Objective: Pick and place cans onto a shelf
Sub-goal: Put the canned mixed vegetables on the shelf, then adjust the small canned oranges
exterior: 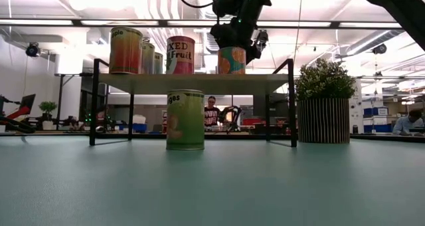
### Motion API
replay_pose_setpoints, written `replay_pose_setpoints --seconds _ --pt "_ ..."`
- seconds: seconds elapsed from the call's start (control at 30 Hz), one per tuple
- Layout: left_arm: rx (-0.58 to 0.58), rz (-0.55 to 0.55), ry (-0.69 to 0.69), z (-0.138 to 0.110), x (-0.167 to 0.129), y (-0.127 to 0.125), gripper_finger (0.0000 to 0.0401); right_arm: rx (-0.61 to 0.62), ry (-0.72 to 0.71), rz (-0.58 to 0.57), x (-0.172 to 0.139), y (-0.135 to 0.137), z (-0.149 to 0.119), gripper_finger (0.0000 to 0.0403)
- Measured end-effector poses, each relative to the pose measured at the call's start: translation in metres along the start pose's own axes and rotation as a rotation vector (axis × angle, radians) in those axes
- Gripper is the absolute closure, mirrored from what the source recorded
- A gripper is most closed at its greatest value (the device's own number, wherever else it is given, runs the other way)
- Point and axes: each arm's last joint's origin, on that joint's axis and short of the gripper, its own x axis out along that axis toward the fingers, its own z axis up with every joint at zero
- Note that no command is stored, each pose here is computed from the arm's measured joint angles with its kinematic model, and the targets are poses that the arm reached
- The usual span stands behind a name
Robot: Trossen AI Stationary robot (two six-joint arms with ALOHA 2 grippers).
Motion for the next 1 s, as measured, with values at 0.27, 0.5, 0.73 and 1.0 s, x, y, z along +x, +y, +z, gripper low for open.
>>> replay_pose_setpoints --seconds 0.27,0.5,0.73,1.0 --pt "0.0 0.0 0.0 0.0 0.0 0.0 0.0401 0.004 0.001 0.01 -0.001 0.0 0.0 0.0073" --pt "0.0 0.0 0.0 0.0 0.0 0.0 0.0401 0.015 -0.023 0.014 -0.007 0.001 0.003 0.0061" --pt "0.0 0.0 0.0 0.0 0.0 0.0 0.0401 0.017 -0.061 0.023 -0.026 0.002 0.008 0.007" --pt "0.0 0.0 0.0 0.0 0.0 0.0 0.0401 -0.064 -0.068 0.051 -0.07 0.024 -0.002 0.0076"
